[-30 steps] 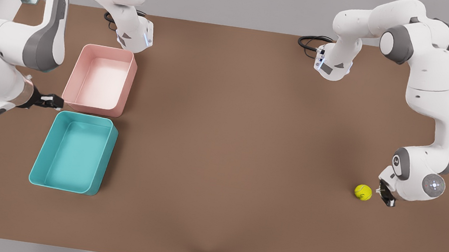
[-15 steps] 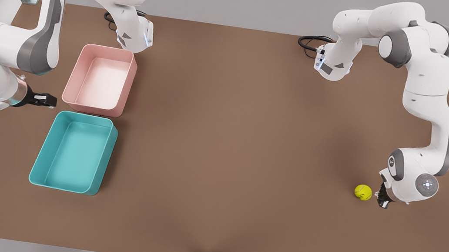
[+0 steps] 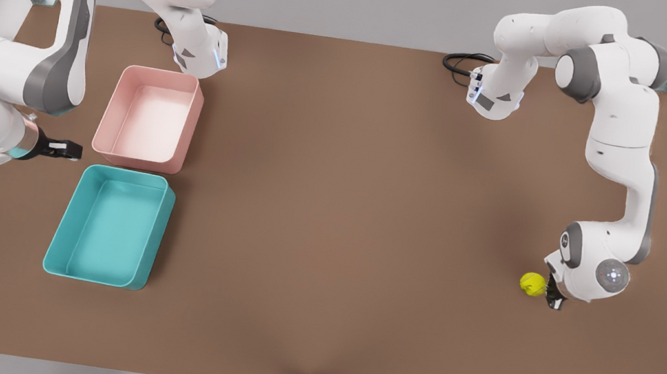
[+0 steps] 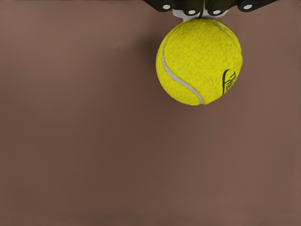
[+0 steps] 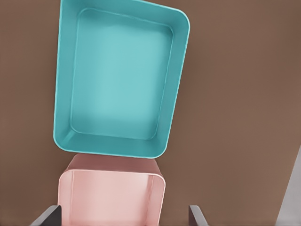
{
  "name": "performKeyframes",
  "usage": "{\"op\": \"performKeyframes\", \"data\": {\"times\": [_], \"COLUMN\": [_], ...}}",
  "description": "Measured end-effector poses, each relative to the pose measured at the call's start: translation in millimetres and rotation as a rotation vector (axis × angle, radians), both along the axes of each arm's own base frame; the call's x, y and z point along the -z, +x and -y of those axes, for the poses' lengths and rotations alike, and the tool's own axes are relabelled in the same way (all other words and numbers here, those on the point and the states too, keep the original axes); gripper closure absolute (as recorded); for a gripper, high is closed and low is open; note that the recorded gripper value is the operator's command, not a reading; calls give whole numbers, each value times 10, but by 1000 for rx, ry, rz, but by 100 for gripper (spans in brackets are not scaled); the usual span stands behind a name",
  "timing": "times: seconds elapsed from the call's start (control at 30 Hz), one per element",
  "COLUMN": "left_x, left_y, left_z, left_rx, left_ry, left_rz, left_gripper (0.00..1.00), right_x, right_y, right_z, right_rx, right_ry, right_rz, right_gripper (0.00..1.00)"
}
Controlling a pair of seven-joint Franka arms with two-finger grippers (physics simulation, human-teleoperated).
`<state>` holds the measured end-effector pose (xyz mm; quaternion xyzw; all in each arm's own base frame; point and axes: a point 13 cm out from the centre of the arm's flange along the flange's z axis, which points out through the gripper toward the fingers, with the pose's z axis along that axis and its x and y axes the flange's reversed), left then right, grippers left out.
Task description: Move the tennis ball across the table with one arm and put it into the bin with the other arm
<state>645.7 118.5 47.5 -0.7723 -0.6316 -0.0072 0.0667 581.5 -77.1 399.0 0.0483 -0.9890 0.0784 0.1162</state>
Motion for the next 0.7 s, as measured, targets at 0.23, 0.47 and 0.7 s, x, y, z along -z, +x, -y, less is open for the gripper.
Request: {"op": "performKeyframes", "data": {"times": [0.23, 0.47, 0.7], "left_x": [-761, -2291, -3531], "left_y": [-196, 34, -631], "left_z": [2685, 2029, 1857], "left_rx": [-66, -464, -967], "left_ry": [-184, -61, -24], "left_rz": [-61, -26, -81], "left_gripper": [79, 0, 0], "right_x": [48, 1062, 2051], "right_y": [-4, 98, -303], "right_z": [-3, -797, -2475], "right_rx": [0, -97, -158], "right_ry": [1, 14, 74], "right_rz": [-11, -115, -77], "right_gripper": [0, 0, 0]}}
